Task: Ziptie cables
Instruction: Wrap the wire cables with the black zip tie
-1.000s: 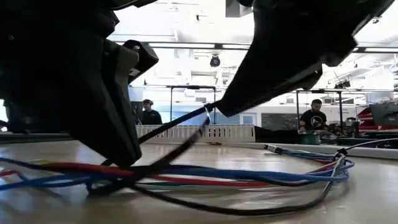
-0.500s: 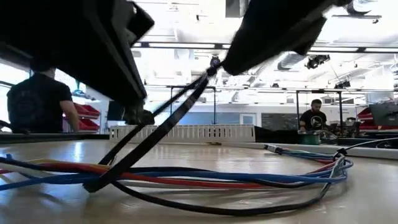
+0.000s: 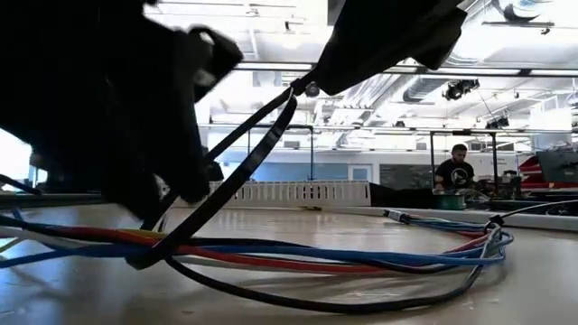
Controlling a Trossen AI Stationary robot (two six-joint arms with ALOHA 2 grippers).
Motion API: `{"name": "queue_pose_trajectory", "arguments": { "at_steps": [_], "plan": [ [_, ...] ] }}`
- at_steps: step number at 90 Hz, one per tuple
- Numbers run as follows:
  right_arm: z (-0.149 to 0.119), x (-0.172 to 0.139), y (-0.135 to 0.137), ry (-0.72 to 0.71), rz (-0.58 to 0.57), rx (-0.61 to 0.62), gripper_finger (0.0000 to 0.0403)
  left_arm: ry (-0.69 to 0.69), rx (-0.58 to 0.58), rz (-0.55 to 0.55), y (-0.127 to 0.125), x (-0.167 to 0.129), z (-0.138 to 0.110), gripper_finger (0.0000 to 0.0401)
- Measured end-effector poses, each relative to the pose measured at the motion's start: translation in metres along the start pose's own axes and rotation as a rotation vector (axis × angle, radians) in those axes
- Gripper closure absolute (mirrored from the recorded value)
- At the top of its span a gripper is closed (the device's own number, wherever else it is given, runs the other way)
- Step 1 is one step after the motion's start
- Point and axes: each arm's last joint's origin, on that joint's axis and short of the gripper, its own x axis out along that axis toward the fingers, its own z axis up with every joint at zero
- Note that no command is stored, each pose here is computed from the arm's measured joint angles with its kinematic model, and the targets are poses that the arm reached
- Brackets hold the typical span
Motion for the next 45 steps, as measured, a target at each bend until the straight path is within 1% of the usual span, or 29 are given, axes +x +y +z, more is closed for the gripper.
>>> {"name": "queue_pose_trajectory", "arguments": {
  "at_steps": [9, 21, 33, 45],
  "plan": [
    [0.0, 0.0, 0.0, -0.005, -0.005, 0.0, 0.0403, 0.018, -0.062, -0.067, 0.008, 0.004, 0.0, 0.0266],
    [0.0, 0.0, 0.0, -0.009, -0.01, -0.002, 0.0403, 0.044, -0.054, -0.087, 0.012, 0.01, -0.002, 0.0261],
    [-0.001, -0.001, 0.001, -0.012, -0.014, -0.005, 0.0403, 0.064, -0.044, -0.092, 0.012, 0.014, -0.005, 0.0277],
    [-0.002, -0.001, 0.001, -0.018, -0.021, -0.008, 0.0403, 0.073, -0.043, -0.086, 0.013, 0.016, -0.007, 0.0312]
  ]
}}
